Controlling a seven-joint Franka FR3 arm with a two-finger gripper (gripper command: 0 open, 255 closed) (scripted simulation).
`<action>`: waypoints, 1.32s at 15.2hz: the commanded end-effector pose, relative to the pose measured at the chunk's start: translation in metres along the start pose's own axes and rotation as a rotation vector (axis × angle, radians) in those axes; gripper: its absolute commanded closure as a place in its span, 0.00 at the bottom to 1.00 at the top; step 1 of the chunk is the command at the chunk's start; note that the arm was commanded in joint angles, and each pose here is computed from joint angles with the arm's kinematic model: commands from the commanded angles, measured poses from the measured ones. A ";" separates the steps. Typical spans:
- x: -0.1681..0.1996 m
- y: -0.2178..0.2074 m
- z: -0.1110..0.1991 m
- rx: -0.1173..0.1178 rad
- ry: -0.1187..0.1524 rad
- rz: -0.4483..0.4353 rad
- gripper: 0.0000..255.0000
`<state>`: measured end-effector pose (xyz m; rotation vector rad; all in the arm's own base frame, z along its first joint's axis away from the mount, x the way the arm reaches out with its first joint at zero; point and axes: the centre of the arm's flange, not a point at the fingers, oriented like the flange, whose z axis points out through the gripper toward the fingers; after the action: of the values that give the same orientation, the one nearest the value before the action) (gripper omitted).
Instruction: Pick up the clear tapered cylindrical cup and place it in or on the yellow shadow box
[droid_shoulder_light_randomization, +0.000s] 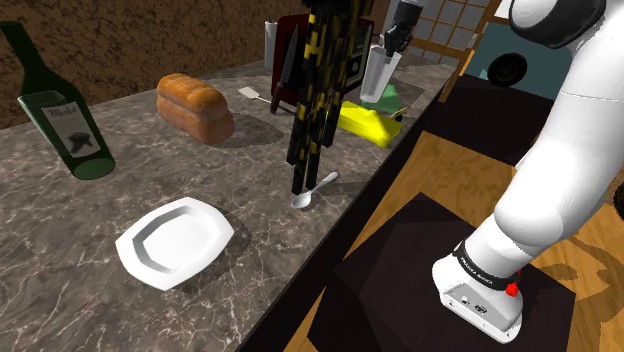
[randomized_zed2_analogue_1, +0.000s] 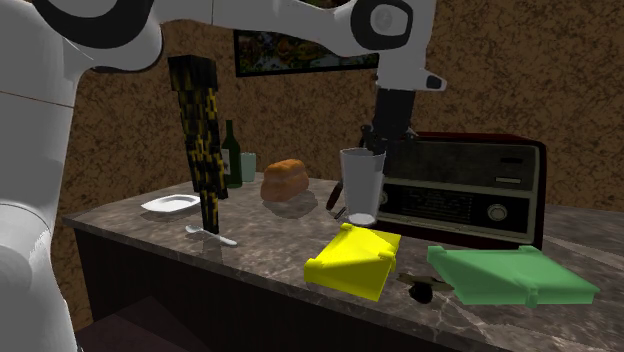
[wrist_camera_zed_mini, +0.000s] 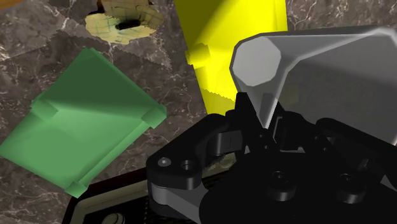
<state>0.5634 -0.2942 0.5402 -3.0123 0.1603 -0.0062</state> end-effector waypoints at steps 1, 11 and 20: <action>0.000 0.001 0.011 0.000 0.001 0.000 1.00; 0.000 0.006 0.052 0.000 0.001 0.000 1.00; 0.000 0.006 0.052 0.000 0.001 0.000 0.00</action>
<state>0.5632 -0.2938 0.4880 -3.0126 0.1601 -0.0077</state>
